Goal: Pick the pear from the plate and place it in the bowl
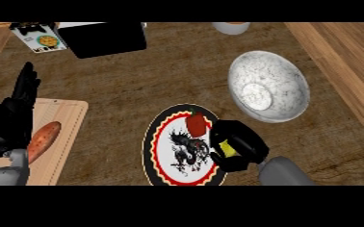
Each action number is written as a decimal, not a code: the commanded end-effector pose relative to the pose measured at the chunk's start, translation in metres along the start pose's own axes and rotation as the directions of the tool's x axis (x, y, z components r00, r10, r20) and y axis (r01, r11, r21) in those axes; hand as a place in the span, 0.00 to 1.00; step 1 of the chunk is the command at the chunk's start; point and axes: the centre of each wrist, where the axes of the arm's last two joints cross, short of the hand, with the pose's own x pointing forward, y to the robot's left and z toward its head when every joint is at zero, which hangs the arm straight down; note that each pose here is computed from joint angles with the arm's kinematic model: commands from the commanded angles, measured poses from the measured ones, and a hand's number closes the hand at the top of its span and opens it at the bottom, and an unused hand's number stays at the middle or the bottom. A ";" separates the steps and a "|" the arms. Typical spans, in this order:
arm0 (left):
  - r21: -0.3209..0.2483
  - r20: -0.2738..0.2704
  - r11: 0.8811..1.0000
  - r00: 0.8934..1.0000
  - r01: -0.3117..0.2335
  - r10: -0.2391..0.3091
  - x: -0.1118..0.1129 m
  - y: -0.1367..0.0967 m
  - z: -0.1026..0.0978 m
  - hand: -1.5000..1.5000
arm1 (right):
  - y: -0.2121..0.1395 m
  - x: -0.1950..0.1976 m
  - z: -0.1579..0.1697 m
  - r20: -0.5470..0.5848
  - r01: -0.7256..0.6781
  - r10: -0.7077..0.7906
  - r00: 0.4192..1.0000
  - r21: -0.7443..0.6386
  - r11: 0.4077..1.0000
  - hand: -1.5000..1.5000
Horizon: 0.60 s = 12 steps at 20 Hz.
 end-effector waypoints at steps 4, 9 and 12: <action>-0.050 0.039 0.998 0.999 -0.027 0.029 0.011 -0.014 0.006 0.50 | -0.052 0.030 0.040 -0.087 -0.001 -0.015 0.996 -0.185 0.983 1.00; -0.093 0.083 0.995 0.996 -0.028 0.036 0.018 -0.018 0.002 0.50 | -0.096 0.072 0.068 -0.150 0.017 -0.071 0.986 -0.333 0.943 1.00; -0.136 0.102 0.990 0.994 -0.033 0.047 0.033 -0.026 0.005 0.50 | -0.126 0.086 0.086 -0.209 -0.048 -0.043 0.977 -0.411 0.910 1.00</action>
